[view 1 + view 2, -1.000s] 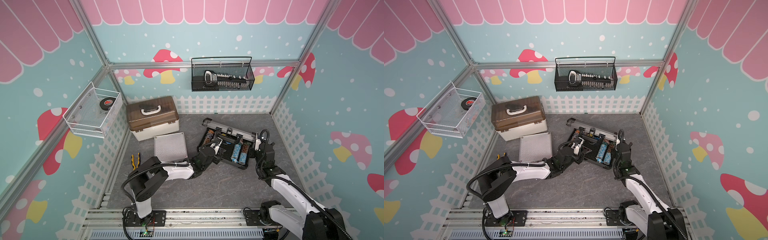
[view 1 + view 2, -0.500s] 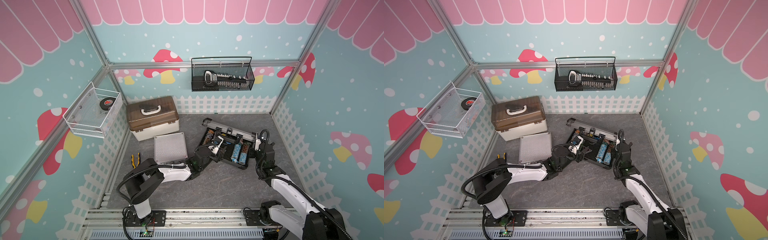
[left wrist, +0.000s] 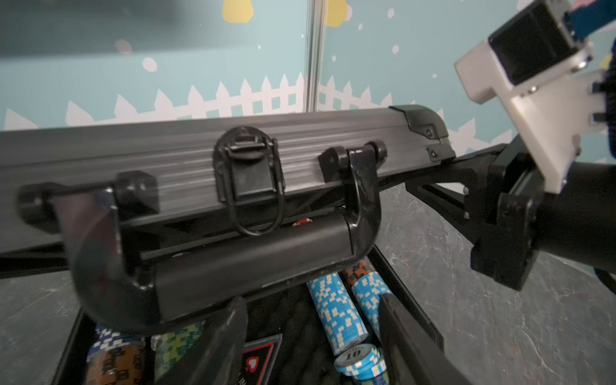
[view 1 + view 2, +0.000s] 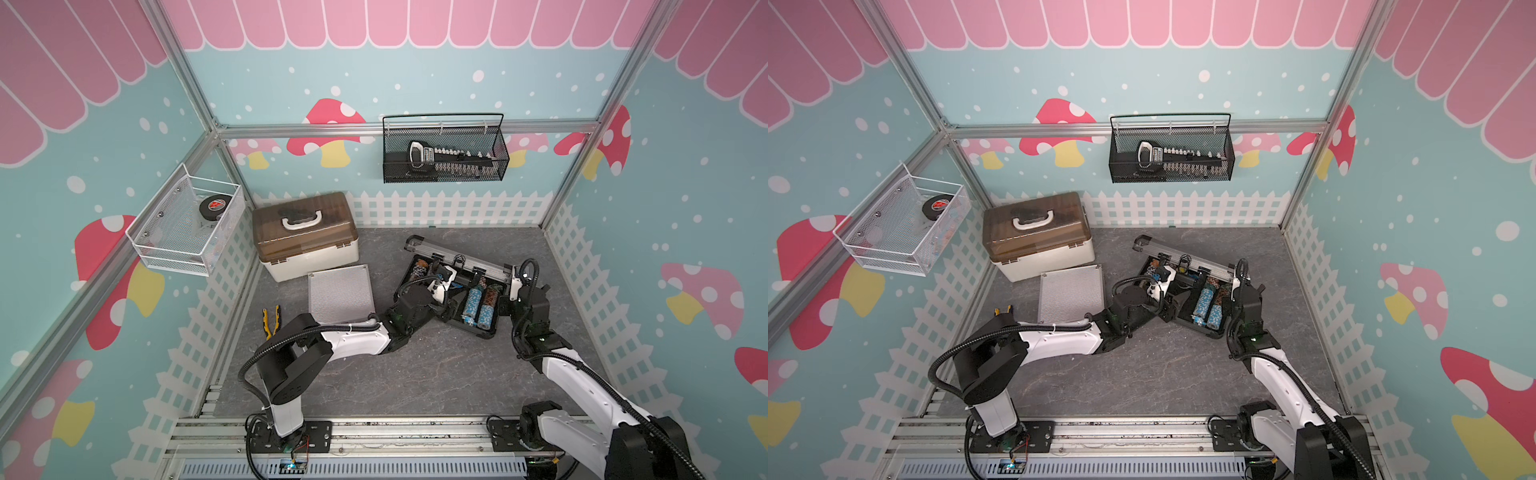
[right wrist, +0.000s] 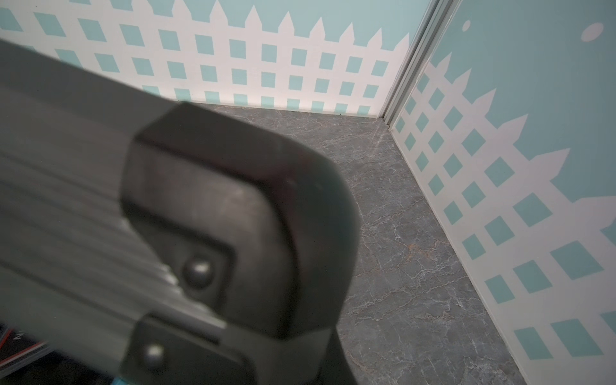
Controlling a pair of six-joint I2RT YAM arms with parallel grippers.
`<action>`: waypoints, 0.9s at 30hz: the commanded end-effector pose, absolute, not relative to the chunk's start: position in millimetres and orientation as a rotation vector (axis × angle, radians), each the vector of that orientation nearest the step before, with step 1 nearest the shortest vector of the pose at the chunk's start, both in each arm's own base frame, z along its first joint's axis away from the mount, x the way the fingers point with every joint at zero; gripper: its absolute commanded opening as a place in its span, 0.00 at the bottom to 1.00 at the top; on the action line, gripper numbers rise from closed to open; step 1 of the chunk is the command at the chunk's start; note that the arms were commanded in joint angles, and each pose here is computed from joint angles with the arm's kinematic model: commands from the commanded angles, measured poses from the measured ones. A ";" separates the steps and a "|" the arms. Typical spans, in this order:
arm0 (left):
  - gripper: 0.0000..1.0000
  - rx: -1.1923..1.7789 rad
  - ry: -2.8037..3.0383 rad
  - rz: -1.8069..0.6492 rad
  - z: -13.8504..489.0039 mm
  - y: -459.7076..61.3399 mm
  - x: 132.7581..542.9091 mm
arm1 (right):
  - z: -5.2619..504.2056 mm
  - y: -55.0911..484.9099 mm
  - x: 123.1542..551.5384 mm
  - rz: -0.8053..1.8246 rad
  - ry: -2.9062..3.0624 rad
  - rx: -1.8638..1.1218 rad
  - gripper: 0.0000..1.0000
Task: Close the poker set cases
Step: Close the lid of the poker set case.
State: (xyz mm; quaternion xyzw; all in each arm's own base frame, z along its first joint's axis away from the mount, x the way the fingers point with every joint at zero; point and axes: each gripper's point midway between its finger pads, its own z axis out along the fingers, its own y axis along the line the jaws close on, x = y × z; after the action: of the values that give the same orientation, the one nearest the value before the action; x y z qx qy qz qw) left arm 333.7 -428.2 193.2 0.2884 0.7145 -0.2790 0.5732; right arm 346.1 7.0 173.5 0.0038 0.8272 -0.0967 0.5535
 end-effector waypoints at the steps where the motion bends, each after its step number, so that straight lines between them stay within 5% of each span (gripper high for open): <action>1: 0.64 0.668 1.753 -0.628 166.1 -427.0 342.2 | 162.3 12.1 341.4 -0.219 2.007 -0.035 0.01; 27: 0.64 0.463 1.630 -0.568 174.0 -428.6 378.1 | 165.8 8.3 329.2 -0.200 2.019 0.012 0.10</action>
State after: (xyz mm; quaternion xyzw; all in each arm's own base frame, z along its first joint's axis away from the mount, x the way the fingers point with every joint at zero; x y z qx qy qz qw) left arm 367.1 -426.9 160.7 0.2292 0.7247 -0.2417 0.6032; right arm 335.9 8.2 165.9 -0.0016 0.8410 -0.0904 0.5334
